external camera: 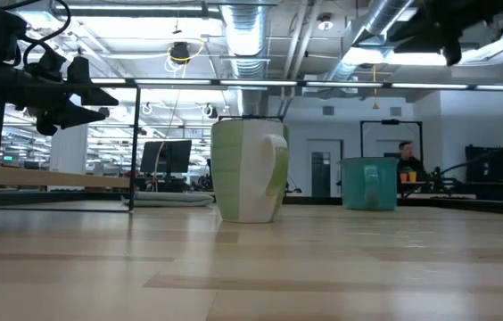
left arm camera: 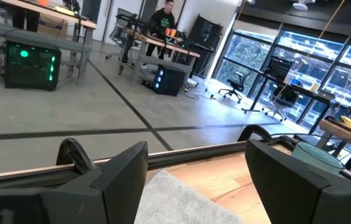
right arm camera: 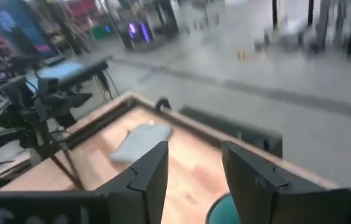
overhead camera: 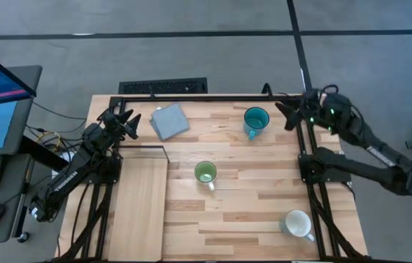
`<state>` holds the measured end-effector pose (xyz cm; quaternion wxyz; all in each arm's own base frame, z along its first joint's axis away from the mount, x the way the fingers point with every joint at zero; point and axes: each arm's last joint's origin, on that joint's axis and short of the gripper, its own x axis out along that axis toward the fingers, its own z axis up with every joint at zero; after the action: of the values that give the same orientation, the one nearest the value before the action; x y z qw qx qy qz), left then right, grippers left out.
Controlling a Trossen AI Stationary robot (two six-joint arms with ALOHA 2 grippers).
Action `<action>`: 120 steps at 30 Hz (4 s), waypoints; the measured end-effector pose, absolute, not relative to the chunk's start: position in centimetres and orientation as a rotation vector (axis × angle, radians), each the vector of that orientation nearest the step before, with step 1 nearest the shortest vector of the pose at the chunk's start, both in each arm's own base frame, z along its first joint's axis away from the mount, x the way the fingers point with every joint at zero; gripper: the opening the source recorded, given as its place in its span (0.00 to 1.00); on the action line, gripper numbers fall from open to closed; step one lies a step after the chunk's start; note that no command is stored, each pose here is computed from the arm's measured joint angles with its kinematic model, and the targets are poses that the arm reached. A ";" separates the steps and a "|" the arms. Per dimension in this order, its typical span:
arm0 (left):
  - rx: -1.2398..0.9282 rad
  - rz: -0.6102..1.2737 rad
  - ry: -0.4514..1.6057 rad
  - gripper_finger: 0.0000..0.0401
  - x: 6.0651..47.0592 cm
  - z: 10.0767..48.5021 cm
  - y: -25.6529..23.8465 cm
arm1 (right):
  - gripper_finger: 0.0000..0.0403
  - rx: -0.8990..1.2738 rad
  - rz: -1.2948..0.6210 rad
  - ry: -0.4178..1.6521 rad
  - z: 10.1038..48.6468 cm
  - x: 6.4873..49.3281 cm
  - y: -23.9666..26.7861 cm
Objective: Stack small to large cups/mugs on shelf
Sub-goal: Put the top blue mug on the shelf
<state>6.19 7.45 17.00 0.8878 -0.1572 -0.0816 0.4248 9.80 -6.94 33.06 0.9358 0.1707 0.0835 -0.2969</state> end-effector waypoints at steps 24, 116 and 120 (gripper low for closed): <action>-0.288 0.847 -0.140 0.65 6.3 17.0 7.4 | 0.43 1.102 -0.863 1.047 30.2 22.9 -7.9; -0.320 0.840 -0.154 0.65 6.3 17.0 7.4 | 0.67 1.082 -1.469 1.066 18.7 29.2 -11.0; -0.320 0.840 -0.154 0.65 6.3 17.0 7.4 | 0.67 1.110 -1.498 1.042 18.7 29.1 -11.2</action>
<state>6.29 7.37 16.98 0.8980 -0.1544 -0.0742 0.4054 29.14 -11.19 18.71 0.4820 0.4552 0.4277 -0.6144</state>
